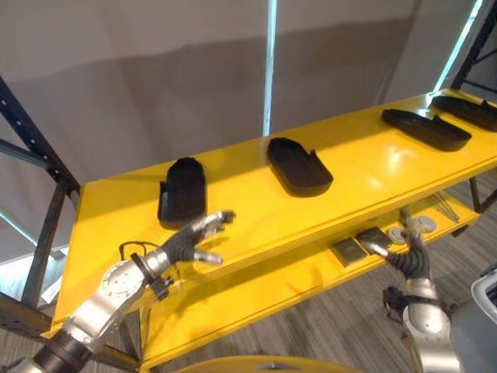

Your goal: Move parts from the plastic box to the shelf.

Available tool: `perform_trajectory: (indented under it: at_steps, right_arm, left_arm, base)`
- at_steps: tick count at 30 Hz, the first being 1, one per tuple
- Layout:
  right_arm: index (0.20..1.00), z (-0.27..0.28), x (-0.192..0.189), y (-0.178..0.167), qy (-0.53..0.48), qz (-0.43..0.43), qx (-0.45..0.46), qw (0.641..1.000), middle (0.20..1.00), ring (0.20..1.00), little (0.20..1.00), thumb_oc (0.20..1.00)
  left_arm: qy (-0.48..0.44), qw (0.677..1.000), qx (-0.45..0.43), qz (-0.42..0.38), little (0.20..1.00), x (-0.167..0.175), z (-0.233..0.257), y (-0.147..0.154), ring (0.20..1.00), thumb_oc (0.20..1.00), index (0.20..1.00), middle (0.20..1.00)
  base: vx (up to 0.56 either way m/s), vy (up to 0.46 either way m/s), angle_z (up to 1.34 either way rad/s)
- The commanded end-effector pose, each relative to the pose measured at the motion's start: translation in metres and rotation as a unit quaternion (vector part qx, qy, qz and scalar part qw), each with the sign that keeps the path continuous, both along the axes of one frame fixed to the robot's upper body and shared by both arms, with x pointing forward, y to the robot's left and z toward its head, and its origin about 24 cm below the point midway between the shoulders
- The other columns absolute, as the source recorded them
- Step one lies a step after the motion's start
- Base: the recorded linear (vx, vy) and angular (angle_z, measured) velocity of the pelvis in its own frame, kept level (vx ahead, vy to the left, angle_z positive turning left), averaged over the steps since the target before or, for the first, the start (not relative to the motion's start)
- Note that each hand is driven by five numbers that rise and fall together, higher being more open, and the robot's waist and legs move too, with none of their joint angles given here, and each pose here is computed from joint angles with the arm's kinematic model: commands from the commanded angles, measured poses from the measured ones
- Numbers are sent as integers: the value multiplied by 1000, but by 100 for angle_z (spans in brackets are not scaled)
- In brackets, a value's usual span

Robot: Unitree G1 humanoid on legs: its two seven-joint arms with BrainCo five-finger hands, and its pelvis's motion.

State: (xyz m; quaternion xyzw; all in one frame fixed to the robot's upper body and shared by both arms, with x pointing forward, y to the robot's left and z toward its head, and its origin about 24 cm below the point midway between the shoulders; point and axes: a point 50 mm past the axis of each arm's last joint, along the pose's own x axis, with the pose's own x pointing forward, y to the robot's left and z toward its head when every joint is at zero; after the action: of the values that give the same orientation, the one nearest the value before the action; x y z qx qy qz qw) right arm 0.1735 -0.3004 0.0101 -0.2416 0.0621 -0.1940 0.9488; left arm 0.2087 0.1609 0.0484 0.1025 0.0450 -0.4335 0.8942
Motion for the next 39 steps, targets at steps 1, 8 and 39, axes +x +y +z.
perform_trajectory:
  at_steps: [1,8,39]
  right_arm:
    - [1000,-4,16,3,-24,-15,39,999,1000,1000,1000,1000]
    - [1000,-78,-22,-6,116,-117,157,974,1000,1000,1000,1000]
    - [1000,-163,-98,33,486,-8,177,856,1000,1000,1000,1000]
  left_arm:
    - [2,1000,22,-10,1000,14,-3,5,1000,1000,1000,1000]
    - [85,988,115,58,1000,-2,-65,28,1000,1000,1000,1000]
    - [-4,993,-111,-31,1000,33,29,-22,1000,1000,1000,1000]
  base:
    - [0,0,0]
    - [0,0,0]
    - [-5,-17,6]
